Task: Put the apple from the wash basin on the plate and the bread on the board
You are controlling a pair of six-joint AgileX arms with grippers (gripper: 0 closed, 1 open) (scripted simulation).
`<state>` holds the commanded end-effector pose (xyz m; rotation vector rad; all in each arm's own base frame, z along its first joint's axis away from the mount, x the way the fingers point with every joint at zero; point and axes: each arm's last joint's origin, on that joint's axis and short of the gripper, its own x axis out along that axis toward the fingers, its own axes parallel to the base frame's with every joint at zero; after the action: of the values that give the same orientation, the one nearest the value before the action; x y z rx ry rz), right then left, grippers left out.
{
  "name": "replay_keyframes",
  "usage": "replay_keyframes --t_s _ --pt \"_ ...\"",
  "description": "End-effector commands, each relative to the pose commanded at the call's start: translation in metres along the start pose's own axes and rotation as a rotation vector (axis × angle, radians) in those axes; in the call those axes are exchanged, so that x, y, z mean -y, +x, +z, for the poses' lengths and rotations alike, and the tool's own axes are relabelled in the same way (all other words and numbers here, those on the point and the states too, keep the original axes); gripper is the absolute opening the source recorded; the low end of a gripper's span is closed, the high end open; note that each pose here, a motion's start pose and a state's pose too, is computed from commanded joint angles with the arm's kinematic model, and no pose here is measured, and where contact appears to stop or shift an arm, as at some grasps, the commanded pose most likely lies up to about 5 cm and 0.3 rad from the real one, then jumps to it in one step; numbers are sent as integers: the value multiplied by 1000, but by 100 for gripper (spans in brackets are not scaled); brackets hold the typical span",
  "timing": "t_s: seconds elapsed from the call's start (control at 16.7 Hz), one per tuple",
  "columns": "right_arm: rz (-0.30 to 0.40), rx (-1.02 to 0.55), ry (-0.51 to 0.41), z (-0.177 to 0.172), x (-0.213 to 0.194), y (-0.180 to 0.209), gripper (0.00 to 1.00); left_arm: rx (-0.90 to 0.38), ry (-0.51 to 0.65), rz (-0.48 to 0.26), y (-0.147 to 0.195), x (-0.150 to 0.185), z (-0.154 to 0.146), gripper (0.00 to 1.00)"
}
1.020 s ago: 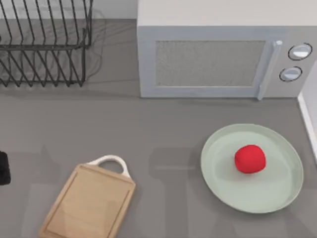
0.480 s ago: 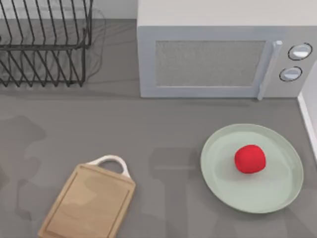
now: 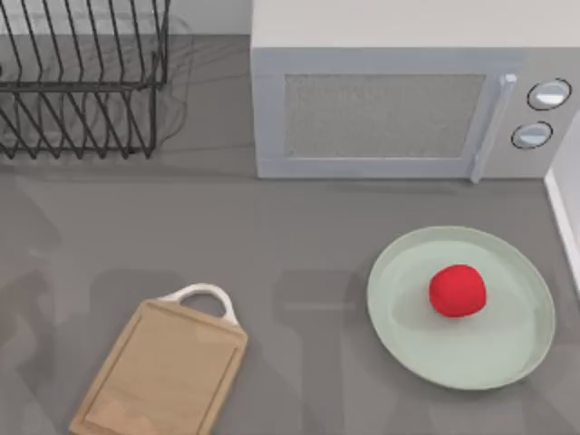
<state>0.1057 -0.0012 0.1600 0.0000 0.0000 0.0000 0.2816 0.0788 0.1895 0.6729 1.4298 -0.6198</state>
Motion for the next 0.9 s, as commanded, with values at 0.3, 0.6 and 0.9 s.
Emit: replay_keyframes --t_s 0.3,0.6,0.9 --pt "0 0 0 0 0 0 100 -24 38 -47 6 -13 2 100" --pt "0 0 0 0 0 0 100 -24 39 -48 11 -12 2 100" --pt "0 0 0 0 0 0 100 -20 38 -39 55 -12 2 100"
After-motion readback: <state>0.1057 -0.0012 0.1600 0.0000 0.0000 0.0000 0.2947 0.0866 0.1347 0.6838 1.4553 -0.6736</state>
